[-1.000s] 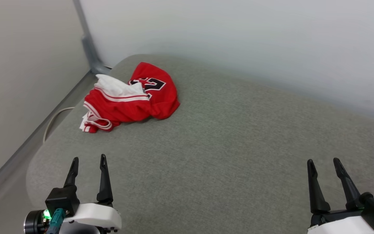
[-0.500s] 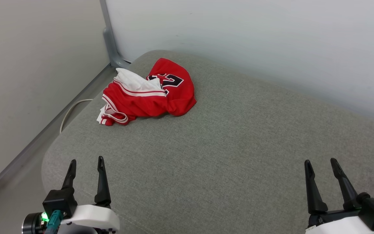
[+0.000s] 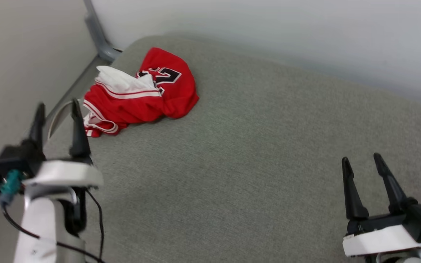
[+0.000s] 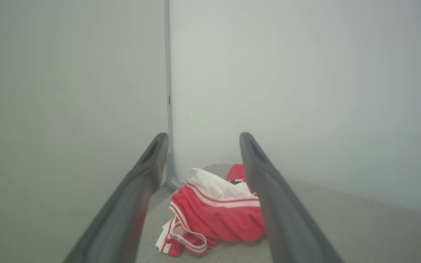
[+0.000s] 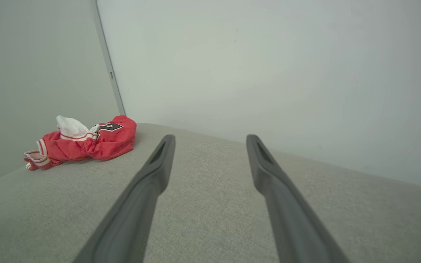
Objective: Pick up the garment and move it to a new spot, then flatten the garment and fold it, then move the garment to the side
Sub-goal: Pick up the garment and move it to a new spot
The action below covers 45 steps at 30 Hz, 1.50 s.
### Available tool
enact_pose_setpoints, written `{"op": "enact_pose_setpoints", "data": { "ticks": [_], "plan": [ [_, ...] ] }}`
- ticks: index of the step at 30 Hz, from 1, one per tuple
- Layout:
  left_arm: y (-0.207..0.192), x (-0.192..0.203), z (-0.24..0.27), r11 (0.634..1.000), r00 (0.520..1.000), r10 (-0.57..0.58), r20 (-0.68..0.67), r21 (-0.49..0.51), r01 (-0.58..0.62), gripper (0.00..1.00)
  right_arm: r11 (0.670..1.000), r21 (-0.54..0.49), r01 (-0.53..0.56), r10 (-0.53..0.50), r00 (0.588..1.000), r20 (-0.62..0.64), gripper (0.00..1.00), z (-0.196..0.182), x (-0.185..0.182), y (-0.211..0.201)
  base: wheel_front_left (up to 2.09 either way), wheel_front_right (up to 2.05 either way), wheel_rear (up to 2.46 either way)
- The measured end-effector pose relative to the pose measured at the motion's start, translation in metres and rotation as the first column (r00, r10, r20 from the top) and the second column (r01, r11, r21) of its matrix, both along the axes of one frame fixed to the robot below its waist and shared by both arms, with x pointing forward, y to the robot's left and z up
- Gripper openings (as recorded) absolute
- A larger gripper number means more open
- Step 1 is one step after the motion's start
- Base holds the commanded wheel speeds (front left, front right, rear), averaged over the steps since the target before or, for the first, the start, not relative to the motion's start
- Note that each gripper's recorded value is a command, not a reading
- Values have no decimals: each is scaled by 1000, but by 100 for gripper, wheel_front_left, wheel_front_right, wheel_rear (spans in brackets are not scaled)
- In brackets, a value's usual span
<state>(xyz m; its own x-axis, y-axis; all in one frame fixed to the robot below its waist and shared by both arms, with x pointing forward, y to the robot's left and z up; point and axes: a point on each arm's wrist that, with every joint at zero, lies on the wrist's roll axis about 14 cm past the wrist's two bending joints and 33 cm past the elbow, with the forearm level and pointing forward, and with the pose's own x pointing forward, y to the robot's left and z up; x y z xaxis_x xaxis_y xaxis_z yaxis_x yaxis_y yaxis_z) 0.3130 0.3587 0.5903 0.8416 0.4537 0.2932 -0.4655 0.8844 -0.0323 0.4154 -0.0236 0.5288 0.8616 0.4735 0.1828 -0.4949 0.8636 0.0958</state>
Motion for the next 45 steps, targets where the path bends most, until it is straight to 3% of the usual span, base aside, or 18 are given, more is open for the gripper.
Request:
{"op": "enact_pose_setpoints", "data": {
  "ticks": [7, 11, 17, 21, 25, 32, 40, 43, 45],
  "plan": [
    [13, 67, 39, 994, 998, -50, 44, 98, 45, 100, 998, -16, 53, -53, 998, 32, 100, -4, 26, -14, 0, 0, 0],
    [16, 108, 37, 990, 996, -89, 16, 112, 87, 100, 995, -28, 94, -93, 995, 31, 100, -13, 40, -26, 0, 0, 0],
    [28, 167, 9, 990, 987, -132, -90, 36, 136, 100, 988, -51, 146, -145, 989, 28, 100, -28, 56, -44, 0, 0, 0],
    [30, 200, -24, 980, 959, -188, -214, -102, 169, 100, 983, -67, 169, -168, 986, 24, 100, -39, 65, -52, 0, 0, 0],
    [29, 216, -76, 944, 875, -270, -403, -289, 159, 100, 980, -77, 183, -183, 983, 12, 100, -50, 71, -57, 0, 0, 0],
    [29, 214, -138, 875, 676, -391, -625, -479, 63, 100, 974, -90, 206, -204, 979, 23, 100, -57, 82, -64, 0, 0, 0],
    [19, 196, -201, 811, 447, -489, -750, -579, -84, 100, 970, -106, 217, -218, 976, 4, 100, -73, 88, -70, 0, 0, 0],
    [18, 187, -221, 807, 369, -498, -785, -575, -133, 100, 969, -111, 220, -222, 975, -7, 100, -79, 89, -72, 0, 0, 0],
    [18, 186, -227, 809, 343, -498, -797, -569, -147, 100, 968, -113, 222, -225, 974, -12, 100, -82, 90, -73, 0, 0, 0]
  ]
}}
